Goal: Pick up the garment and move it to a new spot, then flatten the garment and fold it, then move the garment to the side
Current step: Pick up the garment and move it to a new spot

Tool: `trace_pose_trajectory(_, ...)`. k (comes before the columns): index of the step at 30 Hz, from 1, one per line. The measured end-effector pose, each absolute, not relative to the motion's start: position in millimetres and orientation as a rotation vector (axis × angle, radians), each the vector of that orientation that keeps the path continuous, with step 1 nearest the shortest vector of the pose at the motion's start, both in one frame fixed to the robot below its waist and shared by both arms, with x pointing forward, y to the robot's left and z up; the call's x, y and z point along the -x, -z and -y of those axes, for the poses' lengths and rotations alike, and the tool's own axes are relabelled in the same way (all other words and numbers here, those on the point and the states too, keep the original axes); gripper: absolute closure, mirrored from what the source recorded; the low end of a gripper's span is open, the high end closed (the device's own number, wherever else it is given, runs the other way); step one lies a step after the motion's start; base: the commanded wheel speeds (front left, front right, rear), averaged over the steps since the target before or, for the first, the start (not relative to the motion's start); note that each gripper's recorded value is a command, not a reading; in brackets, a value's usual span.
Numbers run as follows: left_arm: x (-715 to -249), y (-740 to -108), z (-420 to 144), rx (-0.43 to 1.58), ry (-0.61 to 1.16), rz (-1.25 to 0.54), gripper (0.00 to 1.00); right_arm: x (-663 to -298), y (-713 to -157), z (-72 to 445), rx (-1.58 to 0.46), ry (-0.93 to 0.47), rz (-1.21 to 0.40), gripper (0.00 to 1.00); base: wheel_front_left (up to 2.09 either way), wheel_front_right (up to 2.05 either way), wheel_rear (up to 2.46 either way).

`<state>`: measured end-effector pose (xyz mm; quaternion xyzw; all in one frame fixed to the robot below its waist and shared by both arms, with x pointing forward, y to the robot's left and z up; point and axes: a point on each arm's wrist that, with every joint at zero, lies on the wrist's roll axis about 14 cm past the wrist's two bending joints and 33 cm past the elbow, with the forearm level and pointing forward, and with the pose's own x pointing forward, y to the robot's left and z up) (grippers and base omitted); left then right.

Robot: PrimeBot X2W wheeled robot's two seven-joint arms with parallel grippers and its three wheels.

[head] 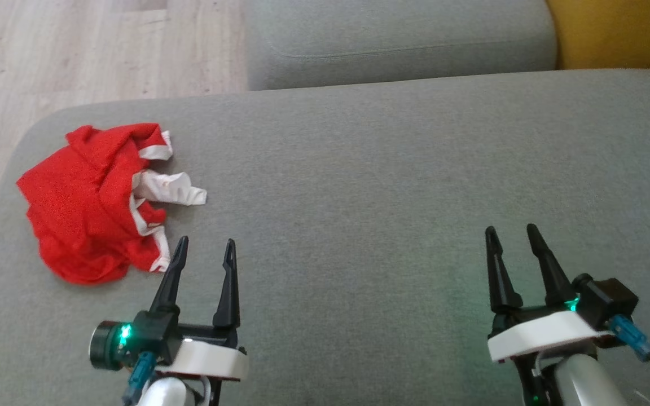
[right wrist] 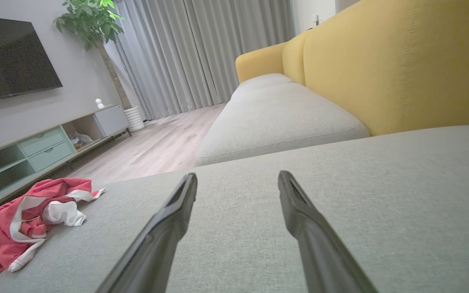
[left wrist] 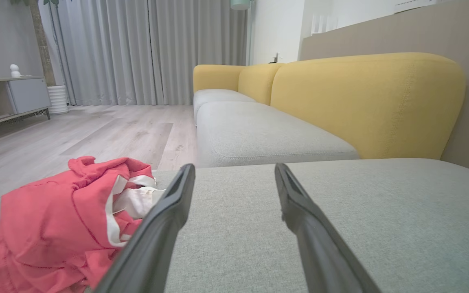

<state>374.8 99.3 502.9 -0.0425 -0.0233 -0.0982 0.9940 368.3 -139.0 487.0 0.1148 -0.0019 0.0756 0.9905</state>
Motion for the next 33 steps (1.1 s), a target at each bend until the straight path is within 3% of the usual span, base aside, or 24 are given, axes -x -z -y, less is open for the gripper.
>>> trace_pose_trajectory(20, -333, -494, -189, 0.068, -0.081, 0.034, 0.0, -377, -506, 37, -0.229, -0.463, 0.028, 0.0, 0.0, 0.0, 0.0)
trace_pose_trajectory(33, -286, -492, -238, 0.064, -0.25, 0.045, 0.0, -353, -499, -25, -0.229, -0.661, -0.021, 0.0, 0.0, 0.0, 0.0)
